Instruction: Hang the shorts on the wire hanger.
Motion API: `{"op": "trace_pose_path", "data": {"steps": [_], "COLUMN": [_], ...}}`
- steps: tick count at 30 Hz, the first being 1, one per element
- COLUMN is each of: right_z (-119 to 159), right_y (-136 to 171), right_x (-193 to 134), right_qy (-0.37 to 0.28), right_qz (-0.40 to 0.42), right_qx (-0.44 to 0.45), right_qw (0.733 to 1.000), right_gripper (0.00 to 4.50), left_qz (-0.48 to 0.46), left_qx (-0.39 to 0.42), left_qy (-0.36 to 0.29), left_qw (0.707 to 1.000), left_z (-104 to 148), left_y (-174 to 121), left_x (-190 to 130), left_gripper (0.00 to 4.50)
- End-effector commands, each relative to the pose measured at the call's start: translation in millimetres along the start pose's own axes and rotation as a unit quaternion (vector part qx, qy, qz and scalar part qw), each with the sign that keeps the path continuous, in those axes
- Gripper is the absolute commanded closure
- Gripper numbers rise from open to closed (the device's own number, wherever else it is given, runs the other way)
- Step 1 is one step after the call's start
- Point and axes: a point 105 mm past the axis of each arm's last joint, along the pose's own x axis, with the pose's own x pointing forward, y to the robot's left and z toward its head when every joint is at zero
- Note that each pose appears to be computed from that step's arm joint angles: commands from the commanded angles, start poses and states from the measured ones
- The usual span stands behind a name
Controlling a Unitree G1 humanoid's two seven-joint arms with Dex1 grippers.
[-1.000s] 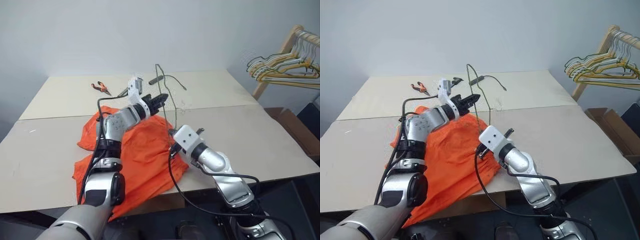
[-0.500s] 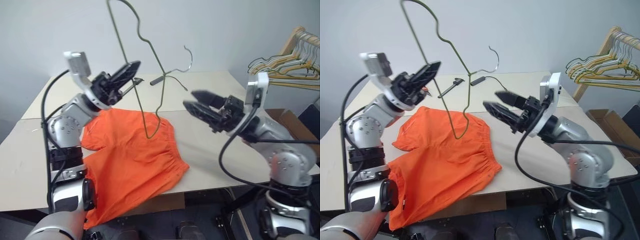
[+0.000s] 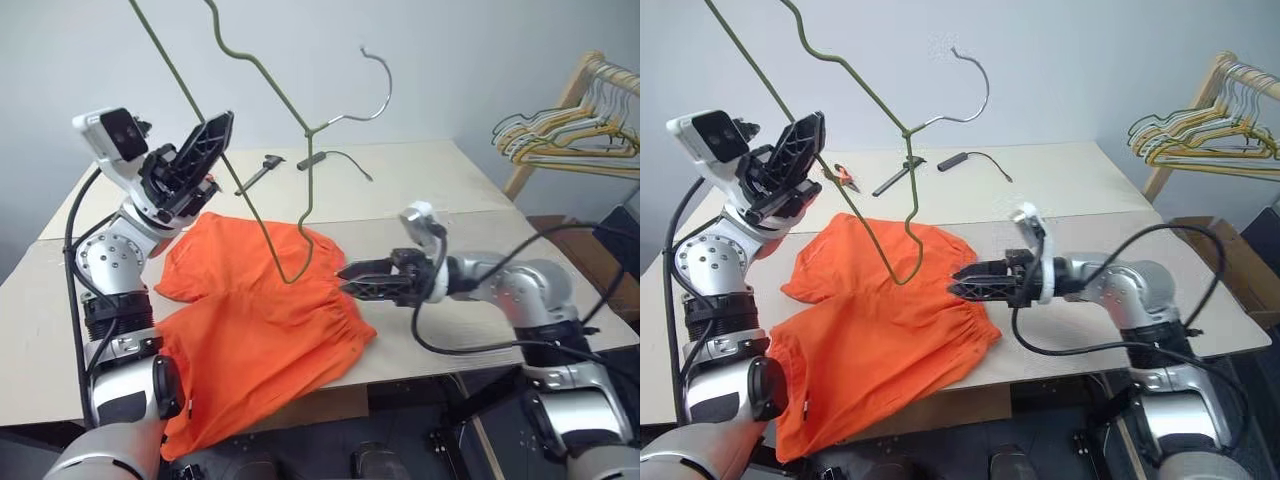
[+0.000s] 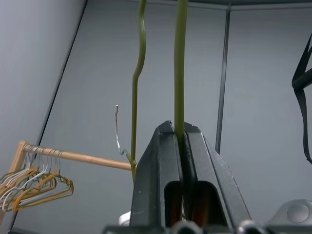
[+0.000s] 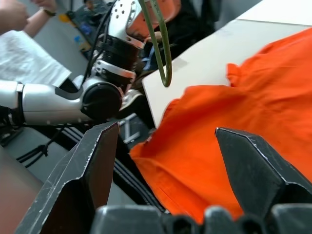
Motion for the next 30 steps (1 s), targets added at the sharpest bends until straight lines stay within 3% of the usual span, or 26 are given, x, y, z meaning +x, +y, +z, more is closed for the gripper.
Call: {"op": "trace_pose_path", "data": {"steps": [1,15,21,25,30], "right_z": [13,33,32,29,29], "right_y": [1,9,15,14,11], "right_x": [18,51,57,60,61], "right_qy": [0.002,-0.052,-0.037,-0.03,-0.033], "right_qz": [0.014,0.06,0.068,0.063,0.057], "right_qx": [-0.034,-0.02,-0.03,-0.032,-0.032], "right_qw": [0.999,0.997,0.997,0.997,0.997], "right_gripper": [0.74,0.74,0.74,1.57,3.38], "left_qz": [-0.029,-0.013,-0.013,-0.007,0.0], "left_qx": [0.009,0.012,0.018,0.016,0.021], "left_qy": [-0.023,-0.035,-0.037,-0.038,-0.036], "left_qw": [0.999,0.999,0.999,0.999,0.999], "left_z": [10,3,2,1,1], "left_y": [-9,-8,-7,-6,-4], "left_x": [6,0,1,2,1], "left_gripper": [4.5,4.5,4.5,4.5,4.5]}}
